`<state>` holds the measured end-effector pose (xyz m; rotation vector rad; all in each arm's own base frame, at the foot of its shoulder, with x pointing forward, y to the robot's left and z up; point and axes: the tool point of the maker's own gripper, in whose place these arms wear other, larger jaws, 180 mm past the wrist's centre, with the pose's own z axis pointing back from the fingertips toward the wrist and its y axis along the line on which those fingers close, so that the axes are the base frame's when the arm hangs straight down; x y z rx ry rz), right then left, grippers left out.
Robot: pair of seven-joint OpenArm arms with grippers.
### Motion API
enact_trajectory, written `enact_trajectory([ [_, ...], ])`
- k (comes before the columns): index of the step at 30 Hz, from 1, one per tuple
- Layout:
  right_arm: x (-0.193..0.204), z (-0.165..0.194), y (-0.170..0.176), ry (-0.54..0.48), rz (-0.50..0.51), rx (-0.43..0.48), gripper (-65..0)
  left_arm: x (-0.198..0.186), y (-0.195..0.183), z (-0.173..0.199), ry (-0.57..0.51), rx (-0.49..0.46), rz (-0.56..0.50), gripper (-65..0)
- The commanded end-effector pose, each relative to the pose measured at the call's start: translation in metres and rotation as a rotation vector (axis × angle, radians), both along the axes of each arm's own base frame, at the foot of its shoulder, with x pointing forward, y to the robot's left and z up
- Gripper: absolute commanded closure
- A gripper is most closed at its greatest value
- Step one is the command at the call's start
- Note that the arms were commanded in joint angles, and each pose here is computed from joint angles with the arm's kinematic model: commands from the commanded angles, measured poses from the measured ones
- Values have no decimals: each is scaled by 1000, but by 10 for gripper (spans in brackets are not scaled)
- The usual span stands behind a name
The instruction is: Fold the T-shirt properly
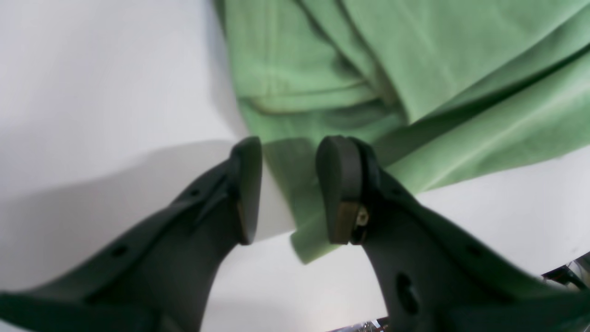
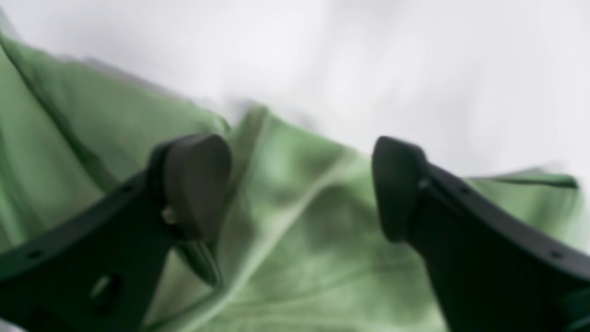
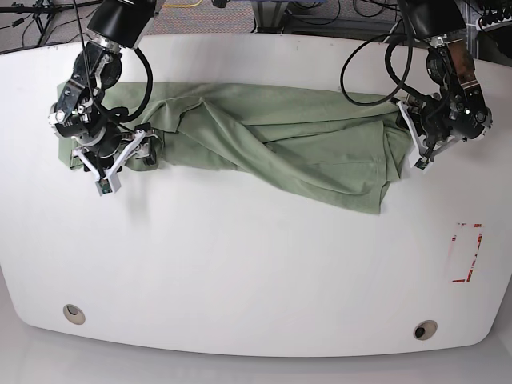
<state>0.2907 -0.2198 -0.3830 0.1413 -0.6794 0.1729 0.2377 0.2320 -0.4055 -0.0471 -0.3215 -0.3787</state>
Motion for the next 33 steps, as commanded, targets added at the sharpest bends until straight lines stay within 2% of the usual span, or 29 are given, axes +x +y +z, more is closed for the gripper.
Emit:
enact_trajectory([
  [1, 10, 6, -8, -40, -1, 7, -309, 8, 6, 9, -33, 14, 2, -215],
  [4, 9, 8, -9, -43, 2, 0, -152, 8, 6, 9, -33, 14, 2, -215],
  [5, 10, 14, -10, -59, 1, -10, -68, 8, 6, 9, -33, 14, 2, -215],
  [7, 8, 20, -12, -72, 3, -30, 0, 8, 6, 9, -33, 14, 2, -215],
  [12, -6, 40, -13, -103, 23, -104, -19, 8, 6, 9, -32, 16, 2, -215],
  [18, -31, 47, -21, -68, 12, -169, -19, 8, 6, 9, -31, 16, -1, -215],
  [25, -64, 33, -37, -7, -87, -155, -19, 8, 5, 9, -31, 15, -3, -215],
  [33, -84, 27, -53, 33, -137, -166, -25, 8, 5, 9, -31, 17, -2, -215],
])
